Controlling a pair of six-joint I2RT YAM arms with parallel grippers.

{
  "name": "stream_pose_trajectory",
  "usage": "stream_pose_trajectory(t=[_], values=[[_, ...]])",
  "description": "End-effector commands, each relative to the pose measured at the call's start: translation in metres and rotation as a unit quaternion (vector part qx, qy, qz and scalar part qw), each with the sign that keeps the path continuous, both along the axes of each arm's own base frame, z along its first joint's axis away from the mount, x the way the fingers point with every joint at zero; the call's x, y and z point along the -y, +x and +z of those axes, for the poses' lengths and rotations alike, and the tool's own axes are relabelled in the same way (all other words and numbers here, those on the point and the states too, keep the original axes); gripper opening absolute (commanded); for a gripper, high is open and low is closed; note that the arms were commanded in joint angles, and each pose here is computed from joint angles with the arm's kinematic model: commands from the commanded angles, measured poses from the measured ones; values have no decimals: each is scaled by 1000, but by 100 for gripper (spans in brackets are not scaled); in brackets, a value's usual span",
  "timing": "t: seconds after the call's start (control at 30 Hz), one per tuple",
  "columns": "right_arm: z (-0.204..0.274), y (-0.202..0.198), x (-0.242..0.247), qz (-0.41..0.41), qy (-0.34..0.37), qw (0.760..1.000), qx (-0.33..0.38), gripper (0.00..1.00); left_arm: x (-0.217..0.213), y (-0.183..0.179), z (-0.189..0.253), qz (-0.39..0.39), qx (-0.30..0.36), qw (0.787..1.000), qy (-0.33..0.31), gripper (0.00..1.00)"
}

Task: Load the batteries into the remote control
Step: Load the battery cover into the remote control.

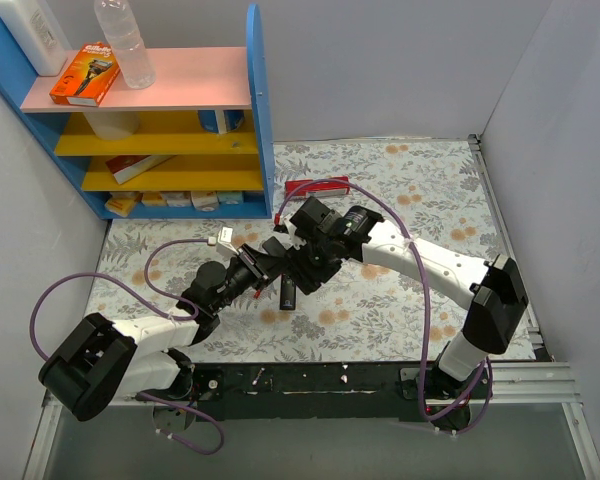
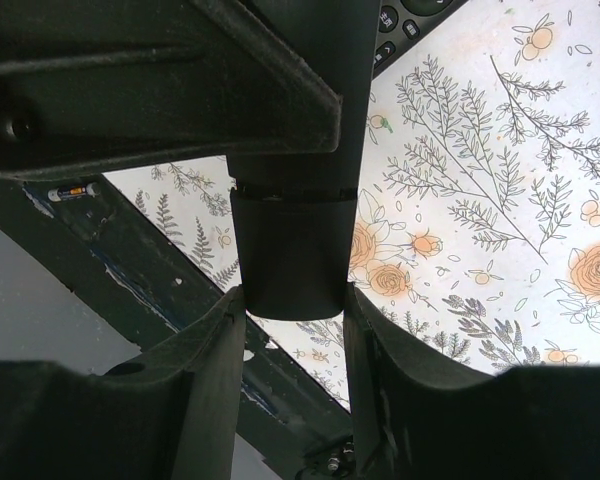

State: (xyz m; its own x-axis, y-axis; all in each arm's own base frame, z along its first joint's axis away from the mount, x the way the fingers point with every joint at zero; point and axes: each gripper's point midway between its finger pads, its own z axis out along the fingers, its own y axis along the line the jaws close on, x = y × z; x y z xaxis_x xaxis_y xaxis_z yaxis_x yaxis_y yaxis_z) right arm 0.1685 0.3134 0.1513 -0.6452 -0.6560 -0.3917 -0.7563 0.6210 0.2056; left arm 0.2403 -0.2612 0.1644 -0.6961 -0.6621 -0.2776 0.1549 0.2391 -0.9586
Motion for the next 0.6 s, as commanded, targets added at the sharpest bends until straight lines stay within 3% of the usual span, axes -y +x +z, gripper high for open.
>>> stream_pose_trajectory(t=[0.0, 0.57], values=[[16, -1, -14, 6, 26, 1000, 0, 40, 4, 3, 30, -6, 42, 999, -25, 0], [10, -1, -8, 19, -14, 1000, 20, 46, 8, 6, 36, -8, 31, 999, -35, 0]])
